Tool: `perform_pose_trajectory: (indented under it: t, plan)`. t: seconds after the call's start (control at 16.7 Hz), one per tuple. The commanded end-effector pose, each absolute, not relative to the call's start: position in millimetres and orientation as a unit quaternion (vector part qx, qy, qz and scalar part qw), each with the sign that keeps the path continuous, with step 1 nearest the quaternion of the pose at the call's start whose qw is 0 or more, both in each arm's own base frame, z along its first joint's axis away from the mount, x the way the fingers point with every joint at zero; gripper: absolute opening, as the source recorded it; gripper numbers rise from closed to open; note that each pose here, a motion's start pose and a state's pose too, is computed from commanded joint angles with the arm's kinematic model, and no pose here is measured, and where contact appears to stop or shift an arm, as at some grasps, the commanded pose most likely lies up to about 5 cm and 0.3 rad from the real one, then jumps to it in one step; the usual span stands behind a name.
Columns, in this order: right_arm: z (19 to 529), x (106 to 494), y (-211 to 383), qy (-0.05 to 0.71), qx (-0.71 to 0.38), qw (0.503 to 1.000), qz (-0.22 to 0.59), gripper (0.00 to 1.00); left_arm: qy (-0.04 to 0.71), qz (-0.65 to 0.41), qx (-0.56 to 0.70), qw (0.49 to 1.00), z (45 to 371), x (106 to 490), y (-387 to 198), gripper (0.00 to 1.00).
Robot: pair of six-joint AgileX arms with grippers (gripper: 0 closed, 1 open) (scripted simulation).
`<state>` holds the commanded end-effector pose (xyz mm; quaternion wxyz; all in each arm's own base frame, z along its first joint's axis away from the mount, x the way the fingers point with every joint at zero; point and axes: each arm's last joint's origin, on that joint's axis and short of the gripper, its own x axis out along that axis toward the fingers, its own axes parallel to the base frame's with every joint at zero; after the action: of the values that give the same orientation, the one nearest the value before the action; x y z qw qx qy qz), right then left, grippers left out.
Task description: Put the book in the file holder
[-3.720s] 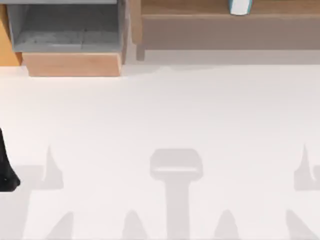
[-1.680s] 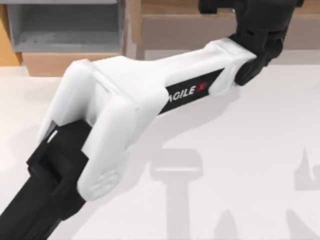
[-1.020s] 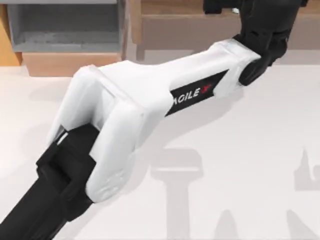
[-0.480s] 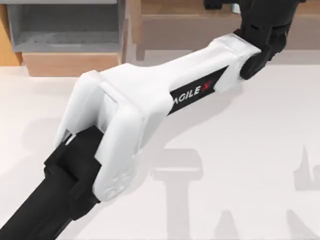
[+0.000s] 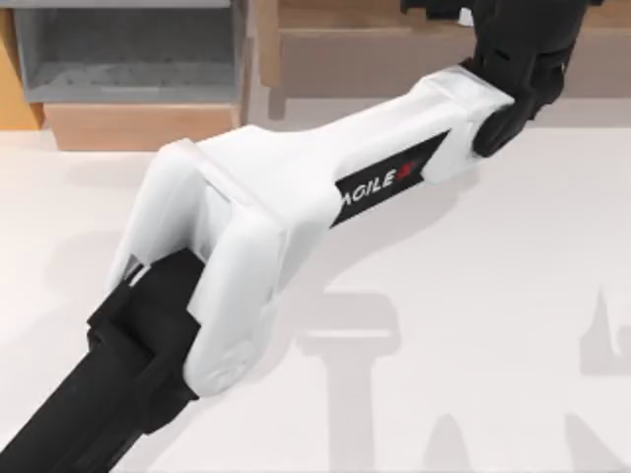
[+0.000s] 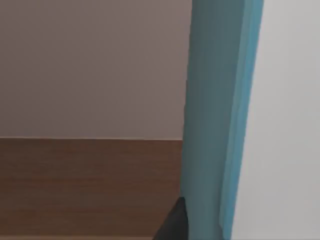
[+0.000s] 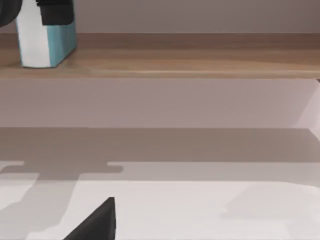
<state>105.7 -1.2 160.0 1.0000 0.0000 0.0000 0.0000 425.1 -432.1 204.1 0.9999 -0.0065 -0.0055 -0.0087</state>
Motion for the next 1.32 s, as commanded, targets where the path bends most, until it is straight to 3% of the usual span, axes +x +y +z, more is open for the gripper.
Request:
perform_pose_trajectory:
  t: [0.3,0.36,1.32]
  plan:
    - [160.0,105.7,-1.2,0.0,0.0,1.0,0.0,1.0,-0.005,-0.009,-0.007,1.0,204.1,425.1,-432.1,0.02]
    - [160.0,105.7,-1.2,0.0,0.0,1.0,0.0,1.0,-0.005,-0.009,-0.007,1.0,204.1,425.1,-432.1,0.0]
    - [160.0,105.7,-1.2,0.0,0.0,1.0,0.0,1.0,-0.006,-0.011,-0.006,1.0,219.7,423.0,-434.1,0.0]
